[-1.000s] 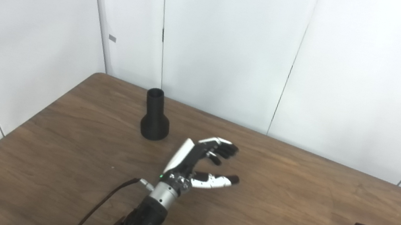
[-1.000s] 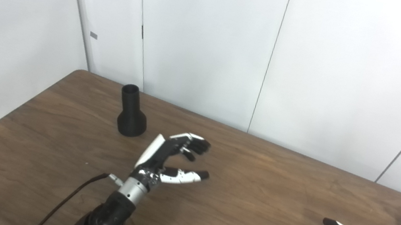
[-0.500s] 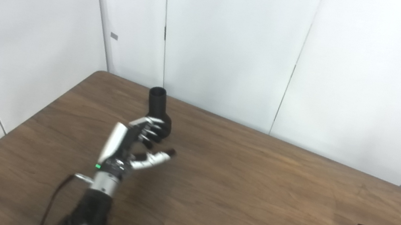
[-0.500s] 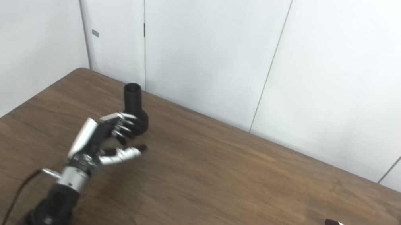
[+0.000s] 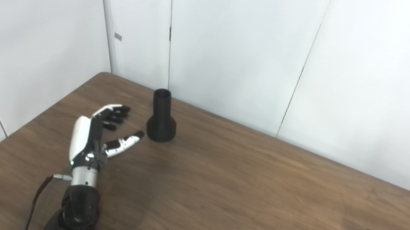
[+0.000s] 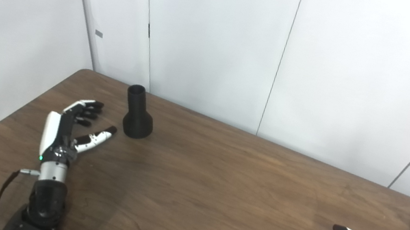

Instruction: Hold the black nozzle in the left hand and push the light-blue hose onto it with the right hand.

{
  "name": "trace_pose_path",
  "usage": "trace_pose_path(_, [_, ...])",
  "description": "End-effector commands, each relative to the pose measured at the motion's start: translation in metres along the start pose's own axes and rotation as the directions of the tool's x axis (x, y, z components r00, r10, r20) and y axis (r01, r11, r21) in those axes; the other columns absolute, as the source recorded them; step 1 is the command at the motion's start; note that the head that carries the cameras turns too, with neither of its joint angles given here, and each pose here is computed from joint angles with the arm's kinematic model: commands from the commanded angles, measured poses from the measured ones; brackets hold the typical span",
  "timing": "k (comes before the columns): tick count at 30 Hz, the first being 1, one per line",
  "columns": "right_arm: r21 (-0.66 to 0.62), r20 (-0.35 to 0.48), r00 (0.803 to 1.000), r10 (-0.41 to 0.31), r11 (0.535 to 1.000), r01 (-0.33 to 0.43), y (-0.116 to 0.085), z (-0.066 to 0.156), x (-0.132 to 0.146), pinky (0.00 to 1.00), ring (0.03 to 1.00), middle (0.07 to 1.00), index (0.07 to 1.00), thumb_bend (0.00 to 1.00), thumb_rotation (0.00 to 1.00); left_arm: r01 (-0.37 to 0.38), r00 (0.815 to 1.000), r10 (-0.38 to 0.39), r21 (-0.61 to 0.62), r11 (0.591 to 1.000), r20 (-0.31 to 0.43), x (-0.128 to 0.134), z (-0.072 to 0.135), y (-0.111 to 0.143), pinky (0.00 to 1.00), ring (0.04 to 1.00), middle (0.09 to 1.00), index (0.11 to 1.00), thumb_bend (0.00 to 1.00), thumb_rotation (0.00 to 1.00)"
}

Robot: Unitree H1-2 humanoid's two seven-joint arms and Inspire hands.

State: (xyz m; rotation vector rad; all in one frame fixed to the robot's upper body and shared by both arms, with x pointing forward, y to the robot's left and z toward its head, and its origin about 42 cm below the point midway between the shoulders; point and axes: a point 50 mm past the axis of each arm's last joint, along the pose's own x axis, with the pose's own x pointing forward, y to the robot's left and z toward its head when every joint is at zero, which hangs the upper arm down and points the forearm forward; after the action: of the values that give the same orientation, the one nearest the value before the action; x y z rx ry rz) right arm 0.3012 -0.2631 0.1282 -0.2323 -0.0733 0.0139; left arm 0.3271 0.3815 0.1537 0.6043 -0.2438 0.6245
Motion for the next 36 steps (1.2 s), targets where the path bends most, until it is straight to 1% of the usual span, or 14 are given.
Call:
trace_pose_path(1, [-0.005,0.056,0.998,-0.002,1.000,0.002,-0.001,0.014,0.005,0.30,0.387,0.487,0.669,0.55,0.00,-0.043,0.997,0.041,0.034,0.998,0.066,0.026,0.022,0.006,0.78,0.836,0.838,0.792,0.72,0.18])
trace_pose_path(2, [-0.003,0.053,0.999,-0.003,1.000,0.003,-0.001,0.014,0.005,0.30,0.389,0.487,0.668,0.55,0.00,-0.037,0.998,0.033,0.073,0.997,0.056,0.030,0.024,0.006,0.78,0.854,0.871,0.831,0.73,0.21])
trace_pose_path(4, [-0.002,0.051,0.999,-0.003,1.000,0.003,-0.001,0.014,0.005,0.31,0.389,0.487,0.667,0.55,0.00,-0.012,1.000,0.008,0.145,0.989,0.028,0.038,0.027,0.005,0.75,0.861,0.896,0.889,0.78,0.28])
trace_pose_path(6, [-0.010,0.056,0.998,-0.002,1.000,0.002,-0.002,0.014,0.005,0.31,0.389,0.487,0.667,0.55,0.00,0.047,0.999,-0.045,0.187,0.981,-0.014,0.049,0.029,0.004,0.76,0.895,0.934,0.961,0.85,0.33])
trace_pose_path(7, [-0.009,0.056,0.998,-0.002,1.000,0.003,-0.001,0.015,0.004,0.31,0.389,0.487,0.665,0.55,0.00,0.086,0.996,-0.082,0.204,0.975,-0.028,0.055,0.029,0.004,0.77,0.917,0.956,0.980,0.88,0.35])
trace_pose_path(8, [-0.007,0.055,0.998,-0.003,1.000,0.003,-0.001,0.016,0.004,0.32,0.389,0.487,0.664,0.55,0.00,0.119,0.993,-0.114,0.216,0.969,-0.038,0.059,0.030,0.005,0.79,0.950,0.982,0.992,0.91,0.36])
trace_pose_path(11, [-0.007,0.051,0.999,-0.004,1.000,0.005,0.000,0.018,0.003,0.30,0.391,0.487,0.665,0.55,0.00,0.217,0.976,-0.205,0.242,0.945,-0.074,0.073,0.035,0.005,0.86,0.994,0.999,1.000,0.98,0.39])
trace_pose_path(14, [-0.013,0.054,0.999,-0.006,1.000,0.007,0.001,0.021,0.002,0.31,0.390,0.487,0.664,0.55,0.00,0.298,0.954,-0.279,0.248,0.922,-0.109,0.085,0.037,0.005,0.91,1.000,1.000,1.000,1.00,0.43])
trace_pose_path(17, [-0.013,0.048,0.999,-0.010,1.000,0.010,0.003,0.024,0.001,0.32,0.390,0.487,0.661,0.55,0.00,0.348,0.937,-0.329,0.261,0.900,-0.116,0.095,0.037,0.003,0.90,1.000,1.000,1.000,1.00,0.42])
trace_pose_path(19, [-0.015,0.046,0.999,-0.011,1.000,0.011,0.004,0.026,0.001,0.32,0.391,0.487,0.662,0.55,0.00,0.374,0.927,-0.353,0.269,0.887,-0.127,0.100,0.036,0.001,0.90,1.000,1.000,1.000,1.00,0.44])
trace_pose_path(23, [-0.015,0.045,0.999,-0.011,1.000,0.012,0.005,0.029,0.000,0.32,0.398,0.487,0.669,0.54,0.00,0.405,0.914,-0.377,0.273,0.872,-0.152,0.107,0.034,0.000,0.92,1.000,1.000,1.000,1.00,0.45])
trace_pose_path(27, [-0.014,0.050,0.999,-0.009,1.000,0.010,0.006,0.033,-0.001,0.33,0.402,0.487,0.677,0.54,0.00,0.430,0.902,-0.396,0.282,0.858,-0.170,0.111,0.030,-0.004,0.96,1.000,1.000,1.000,1.00,0.43])
trace_pose_path(34, [-0.008,0.048,0.999,-0.008,1.000,0.009,0.007,0.037,-0.003,0.32,0.409,0.487,0.691,0.54,0.00,0.456,0.889,-0.415,0.282,0.844,-0.194,0.110,0.024,-0.011,0.99,1.000,0.994,0.973,1.00,0.40])
trace_pose_path(36, [-0.013,0.048,0.999,-0.008,1.000,0.009,0.007,0.039,-0.004,0.32,0.408,0.487,0.693,0.54,0.00,0.464,0.884,-0.422,0.284,0.839,-0.199,0.109,0.023,-0.014,0.97,1.000,0.991,0.967,1.00,0.40])
